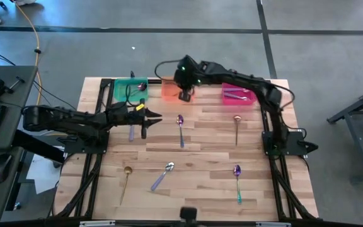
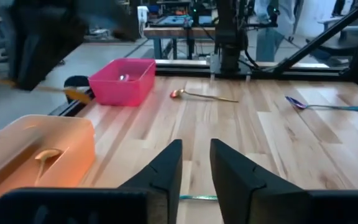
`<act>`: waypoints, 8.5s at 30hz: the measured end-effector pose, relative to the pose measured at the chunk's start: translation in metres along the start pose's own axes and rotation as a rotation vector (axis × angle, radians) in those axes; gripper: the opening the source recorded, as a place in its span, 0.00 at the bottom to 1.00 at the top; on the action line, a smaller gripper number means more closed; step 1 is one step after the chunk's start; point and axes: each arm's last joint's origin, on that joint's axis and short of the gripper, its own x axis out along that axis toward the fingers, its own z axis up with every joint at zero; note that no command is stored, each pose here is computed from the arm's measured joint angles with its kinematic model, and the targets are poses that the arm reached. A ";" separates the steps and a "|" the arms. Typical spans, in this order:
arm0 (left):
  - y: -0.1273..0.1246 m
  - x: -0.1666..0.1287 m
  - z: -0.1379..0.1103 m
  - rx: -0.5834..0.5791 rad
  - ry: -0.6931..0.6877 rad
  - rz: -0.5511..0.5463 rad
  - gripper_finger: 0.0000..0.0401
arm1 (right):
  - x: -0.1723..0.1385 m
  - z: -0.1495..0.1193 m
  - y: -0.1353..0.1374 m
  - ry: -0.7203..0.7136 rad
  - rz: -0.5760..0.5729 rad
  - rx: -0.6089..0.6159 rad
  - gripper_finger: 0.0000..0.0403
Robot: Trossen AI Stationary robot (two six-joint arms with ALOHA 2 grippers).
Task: Sort silverware by color (type)
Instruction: Put the gold spoon into the orange bin, then put the purple spoon into the red bin
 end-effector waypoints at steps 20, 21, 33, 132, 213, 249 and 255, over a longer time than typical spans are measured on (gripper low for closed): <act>0.008 -0.014 -0.005 0.004 -0.007 0.052 0.12 | 0.095 -0.024 -0.056 0.156 0.076 0.145 0.00; 0.008 -0.014 -0.005 0.004 -0.008 0.052 0.12 | 0.096 -0.025 -0.055 0.161 0.078 0.146 0.01; 0.008 -0.014 -0.005 0.004 -0.009 0.052 0.12 | 0.094 -0.019 -0.057 0.126 0.065 0.144 0.18; -0.010 0.024 0.023 -0.420 -0.052 0.085 0.00 | -0.070 -0.189 0.152 -0.809 0.157 0.341 0.11; -0.044 0.062 0.037 -0.104 -0.142 -0.102 0.22 | -0.076 -0.215 0.007 0.596 -0.504 -0.061 0.00; -0.046 0.062 0.036 -0.102 -0.130 -0.110 0.22 | -0.085 -0.253 -0.038 0.617 -0.284 -0.003 0.00; -0.048 0.062 0.036 -0.101 -0.130 -0.119 0.22 | -0.067 -0.261 -0.041 0.668 -0.238 -0.002 0.00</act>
